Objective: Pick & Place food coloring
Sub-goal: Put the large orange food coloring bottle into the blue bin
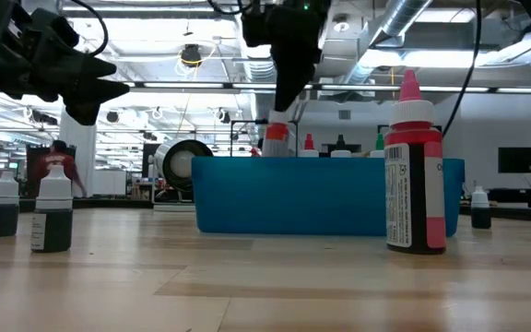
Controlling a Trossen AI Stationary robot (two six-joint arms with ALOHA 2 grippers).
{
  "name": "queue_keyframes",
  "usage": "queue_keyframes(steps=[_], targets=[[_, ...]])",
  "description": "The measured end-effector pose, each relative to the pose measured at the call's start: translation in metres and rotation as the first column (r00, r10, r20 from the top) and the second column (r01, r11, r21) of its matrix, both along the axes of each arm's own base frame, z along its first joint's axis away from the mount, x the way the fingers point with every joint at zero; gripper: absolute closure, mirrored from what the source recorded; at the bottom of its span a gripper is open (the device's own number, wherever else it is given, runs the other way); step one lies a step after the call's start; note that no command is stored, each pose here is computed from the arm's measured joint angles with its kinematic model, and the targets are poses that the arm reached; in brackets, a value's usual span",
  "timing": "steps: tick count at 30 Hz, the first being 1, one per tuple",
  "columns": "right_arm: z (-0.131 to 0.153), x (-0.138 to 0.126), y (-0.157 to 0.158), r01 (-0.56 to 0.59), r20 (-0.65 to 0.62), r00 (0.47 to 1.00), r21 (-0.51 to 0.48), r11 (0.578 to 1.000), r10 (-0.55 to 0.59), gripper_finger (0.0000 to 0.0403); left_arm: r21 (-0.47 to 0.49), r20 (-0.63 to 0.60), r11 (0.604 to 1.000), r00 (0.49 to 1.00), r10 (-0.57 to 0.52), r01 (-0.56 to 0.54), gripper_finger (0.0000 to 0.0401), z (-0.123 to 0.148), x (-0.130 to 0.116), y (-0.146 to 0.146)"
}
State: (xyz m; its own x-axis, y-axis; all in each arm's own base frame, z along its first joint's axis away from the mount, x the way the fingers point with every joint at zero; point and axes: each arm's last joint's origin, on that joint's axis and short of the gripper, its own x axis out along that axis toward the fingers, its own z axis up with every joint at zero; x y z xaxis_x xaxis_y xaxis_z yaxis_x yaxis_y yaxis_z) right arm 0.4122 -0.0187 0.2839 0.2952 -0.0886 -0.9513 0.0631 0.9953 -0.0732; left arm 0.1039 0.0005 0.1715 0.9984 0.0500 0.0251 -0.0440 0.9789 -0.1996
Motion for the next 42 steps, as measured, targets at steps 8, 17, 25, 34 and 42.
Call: queue_keyframes(steps=[8,17,25,34,42], targets=[[-0.017,0.000,0.000,0.000,-0.024,1.000,0.002,1.000,0.000,0.0361,-0.009,0.001,1.000,1.000,-0.002,0.002,0.0208,0.000,0.000,0.000],[-0.029,-0.001,0.000,0.000,-0.043,0.999,0.004,1.000,0.000,0.0360,-0.017,0.002,1.000,1.000,-0.003,0.003,0.0208,0.000,0.000,0.000],[-0.028,0.001,-0.001,-0.007,-0.020,1.000,0.000,1.000,0.007,0.0359,-0.019,0.002,1.000,1.000,-0.003,0.003,0.0208,0.000,0.000,0.000],[-0.028,0.001,-0.001,-0.012,-0.020,1.000,0.000,1.000,0.012,0.0346,-0.022,0.002,1.000,1.000,-0.004,0.004,0.0208,0.000,0.000,0.000],[-0.028,0.001,0.000,-0.028,-0.020,0.999,0.003,1.000,0.028,0.0342,-0.024,0.003,1.000,1.000,-0.004,0.004,0.0208,0.000,0.000,0.000]])
